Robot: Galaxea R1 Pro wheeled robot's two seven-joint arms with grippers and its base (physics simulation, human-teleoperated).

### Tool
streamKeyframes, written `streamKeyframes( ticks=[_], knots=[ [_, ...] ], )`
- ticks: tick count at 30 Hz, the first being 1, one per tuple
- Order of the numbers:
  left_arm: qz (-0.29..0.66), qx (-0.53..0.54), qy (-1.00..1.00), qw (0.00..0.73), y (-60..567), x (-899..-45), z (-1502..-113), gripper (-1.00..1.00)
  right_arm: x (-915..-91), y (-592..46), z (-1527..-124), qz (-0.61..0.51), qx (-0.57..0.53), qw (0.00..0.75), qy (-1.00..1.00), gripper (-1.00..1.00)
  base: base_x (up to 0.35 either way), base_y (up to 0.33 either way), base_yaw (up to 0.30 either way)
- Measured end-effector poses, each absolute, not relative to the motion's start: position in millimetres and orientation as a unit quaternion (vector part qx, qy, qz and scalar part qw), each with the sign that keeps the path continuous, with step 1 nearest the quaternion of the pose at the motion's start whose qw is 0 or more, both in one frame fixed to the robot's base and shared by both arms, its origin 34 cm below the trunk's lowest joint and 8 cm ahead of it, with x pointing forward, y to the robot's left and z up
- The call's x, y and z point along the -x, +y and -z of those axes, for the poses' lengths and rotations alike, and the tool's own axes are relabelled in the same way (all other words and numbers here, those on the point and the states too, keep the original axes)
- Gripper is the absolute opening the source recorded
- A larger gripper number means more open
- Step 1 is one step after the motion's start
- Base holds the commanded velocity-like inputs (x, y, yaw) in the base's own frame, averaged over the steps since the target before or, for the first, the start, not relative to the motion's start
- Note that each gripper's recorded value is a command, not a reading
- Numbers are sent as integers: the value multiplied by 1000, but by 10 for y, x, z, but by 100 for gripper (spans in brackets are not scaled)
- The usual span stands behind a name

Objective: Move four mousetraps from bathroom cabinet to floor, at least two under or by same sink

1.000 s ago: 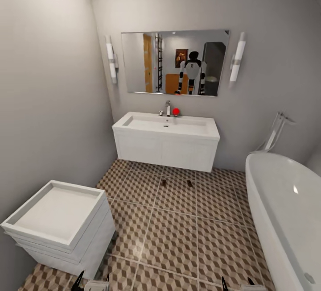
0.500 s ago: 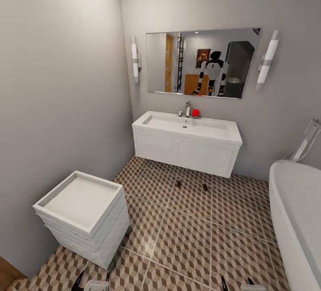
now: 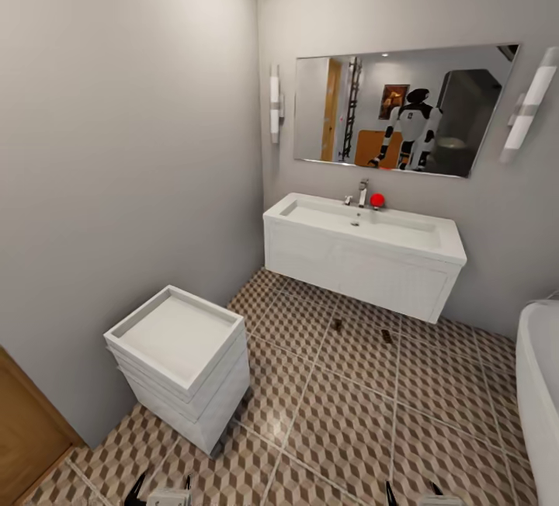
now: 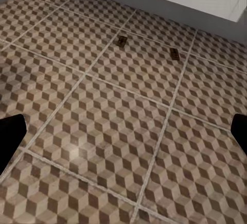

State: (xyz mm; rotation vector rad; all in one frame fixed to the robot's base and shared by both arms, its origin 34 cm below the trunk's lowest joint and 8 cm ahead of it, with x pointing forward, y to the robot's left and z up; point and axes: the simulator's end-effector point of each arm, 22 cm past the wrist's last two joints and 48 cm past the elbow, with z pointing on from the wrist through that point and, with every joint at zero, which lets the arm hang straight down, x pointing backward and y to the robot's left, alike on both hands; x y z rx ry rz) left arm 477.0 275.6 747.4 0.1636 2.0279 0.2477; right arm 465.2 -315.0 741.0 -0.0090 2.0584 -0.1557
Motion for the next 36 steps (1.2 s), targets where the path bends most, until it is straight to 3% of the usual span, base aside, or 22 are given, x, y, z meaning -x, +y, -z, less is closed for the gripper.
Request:
streamKeyframes(
  ticks=[36],
  knots=[
    [-106,-71,851,509,2760,-4747,-7431,100,-4652,-3145,-7409,64,4,513,856,100,0,0,288]
  ],
)
